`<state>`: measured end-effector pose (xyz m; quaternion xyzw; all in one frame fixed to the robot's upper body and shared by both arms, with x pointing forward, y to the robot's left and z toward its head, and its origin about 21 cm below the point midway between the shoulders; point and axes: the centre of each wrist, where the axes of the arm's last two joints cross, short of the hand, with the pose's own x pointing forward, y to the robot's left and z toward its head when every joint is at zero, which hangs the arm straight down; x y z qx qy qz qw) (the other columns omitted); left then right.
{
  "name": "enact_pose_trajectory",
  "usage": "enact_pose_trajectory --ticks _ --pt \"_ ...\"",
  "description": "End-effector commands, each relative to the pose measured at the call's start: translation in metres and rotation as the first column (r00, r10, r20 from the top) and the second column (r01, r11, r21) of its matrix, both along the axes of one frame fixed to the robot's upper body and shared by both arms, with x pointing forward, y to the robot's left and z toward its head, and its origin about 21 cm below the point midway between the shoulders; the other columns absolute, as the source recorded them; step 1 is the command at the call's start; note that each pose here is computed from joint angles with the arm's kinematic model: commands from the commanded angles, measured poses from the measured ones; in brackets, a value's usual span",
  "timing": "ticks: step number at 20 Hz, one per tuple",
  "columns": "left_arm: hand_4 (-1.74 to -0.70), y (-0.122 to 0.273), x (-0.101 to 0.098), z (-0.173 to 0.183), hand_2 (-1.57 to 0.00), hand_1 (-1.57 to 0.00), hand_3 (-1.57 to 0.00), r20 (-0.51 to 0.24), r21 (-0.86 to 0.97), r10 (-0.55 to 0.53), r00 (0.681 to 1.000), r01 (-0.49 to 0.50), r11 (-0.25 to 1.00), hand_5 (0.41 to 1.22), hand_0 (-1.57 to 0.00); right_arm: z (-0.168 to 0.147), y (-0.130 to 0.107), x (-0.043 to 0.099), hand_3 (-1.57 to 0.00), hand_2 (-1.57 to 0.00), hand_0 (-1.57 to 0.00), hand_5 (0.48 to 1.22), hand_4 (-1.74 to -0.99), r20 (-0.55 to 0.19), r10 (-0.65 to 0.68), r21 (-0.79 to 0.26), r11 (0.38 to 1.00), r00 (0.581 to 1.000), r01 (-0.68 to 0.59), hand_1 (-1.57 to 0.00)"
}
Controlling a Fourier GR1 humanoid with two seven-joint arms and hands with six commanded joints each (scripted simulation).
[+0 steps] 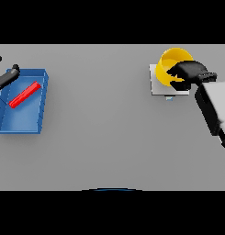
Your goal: Pick up the red beaker and tilt it to pour out 1 green nut into yellow bowl. Pick up the yellow bowl and place it on the metallic measuring scale.
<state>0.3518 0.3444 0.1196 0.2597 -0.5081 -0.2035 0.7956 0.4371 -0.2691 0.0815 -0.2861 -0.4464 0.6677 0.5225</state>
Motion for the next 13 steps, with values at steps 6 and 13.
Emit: enact_pose_trajectory --ticks 6,13 --pt "-0.83 0.0012 -0.0005 -0.0021 0.0 0.0 0.0 0.003 -0.003 -0.006 1.0 0.006 1.0 0.749 0.0 0.0041 0.0039 0.0028 -0.21 -0.24 -0.31 0.833 -1.461 -0.028 -0.014 0.019 1.0 1.0 0.014 -0.3" --pt "-0.83 -0.0013 0.0007 0.0001 0.0 0.0 0.0 0.011 -0.012 -0.003 1.0 0.003 1.0 0.76 0.0 0.0002 0.002 -0.001 -0.04 -0.05 -0.06 0.779 -1.39 -0.062 -0.021 -0.026 0.999 0.998 0.019 -0.06"
